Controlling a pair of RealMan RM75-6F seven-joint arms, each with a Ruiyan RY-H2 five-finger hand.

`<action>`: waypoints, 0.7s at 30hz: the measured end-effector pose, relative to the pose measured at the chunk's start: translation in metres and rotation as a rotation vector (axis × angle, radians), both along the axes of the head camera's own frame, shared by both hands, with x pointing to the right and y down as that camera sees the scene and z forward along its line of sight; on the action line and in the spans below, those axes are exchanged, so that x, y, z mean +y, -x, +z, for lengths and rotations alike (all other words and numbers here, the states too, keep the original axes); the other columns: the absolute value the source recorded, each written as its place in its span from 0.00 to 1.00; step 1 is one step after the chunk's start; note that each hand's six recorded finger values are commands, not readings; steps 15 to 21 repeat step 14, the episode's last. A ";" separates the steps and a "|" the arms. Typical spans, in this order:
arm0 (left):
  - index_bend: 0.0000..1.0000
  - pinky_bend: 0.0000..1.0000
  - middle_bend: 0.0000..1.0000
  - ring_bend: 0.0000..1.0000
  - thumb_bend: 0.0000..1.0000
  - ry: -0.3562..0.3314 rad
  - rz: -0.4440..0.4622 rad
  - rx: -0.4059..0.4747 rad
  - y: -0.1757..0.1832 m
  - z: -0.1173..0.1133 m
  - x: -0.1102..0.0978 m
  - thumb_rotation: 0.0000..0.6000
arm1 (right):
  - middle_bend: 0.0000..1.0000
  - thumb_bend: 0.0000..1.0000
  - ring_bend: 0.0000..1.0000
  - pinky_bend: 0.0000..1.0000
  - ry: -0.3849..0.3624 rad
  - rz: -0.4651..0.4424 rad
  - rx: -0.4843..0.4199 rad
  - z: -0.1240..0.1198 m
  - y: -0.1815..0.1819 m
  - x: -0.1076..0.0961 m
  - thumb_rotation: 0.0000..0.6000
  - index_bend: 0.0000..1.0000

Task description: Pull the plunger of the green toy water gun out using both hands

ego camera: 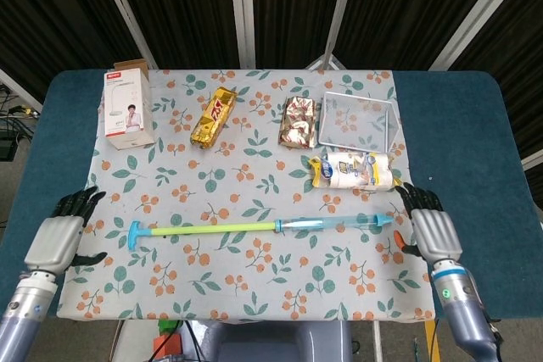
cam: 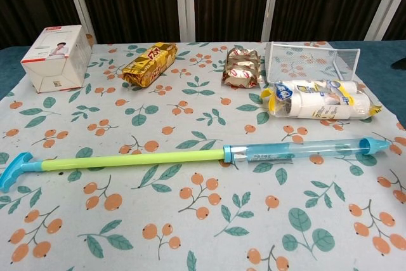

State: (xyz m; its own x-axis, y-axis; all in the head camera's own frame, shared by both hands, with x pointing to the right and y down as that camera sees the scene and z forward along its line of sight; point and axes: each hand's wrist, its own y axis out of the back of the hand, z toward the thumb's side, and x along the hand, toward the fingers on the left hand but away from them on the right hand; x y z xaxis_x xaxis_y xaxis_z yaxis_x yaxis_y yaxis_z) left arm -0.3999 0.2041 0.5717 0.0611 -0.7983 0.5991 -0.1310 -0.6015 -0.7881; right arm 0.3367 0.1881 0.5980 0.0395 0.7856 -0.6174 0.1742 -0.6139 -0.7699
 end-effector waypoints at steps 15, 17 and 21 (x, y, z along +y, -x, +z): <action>0.00 0.01 0.00 0.00 0.06 -0.171 0.002 -0.010 0.069 -0.056 0.069 1.00 | 0.00 0.42 0.00 0.00 -0.214 0.000 0.009 -0.079 -0.082 0.082 1.00 0.00; 0.00 0.01 0.00 0.00 0.06 -0.171 0.002 -0.010 0.069 -0.056 0.069 1.00 | 0.00 0.42 0.00 0.00 -0.214 0.000 0.009 -0.079 -0.082 0.082 1.00 0.00; 0.00 0.01 0.00 0.00 0.06 -0.171 0.002 -0.010 0.069 -0.056 0.069 1.00 | 0.00 0.42 0.00 0.00 -0.214 0.000 0.009 -0.079 -0.082 0.082 1.00 0.00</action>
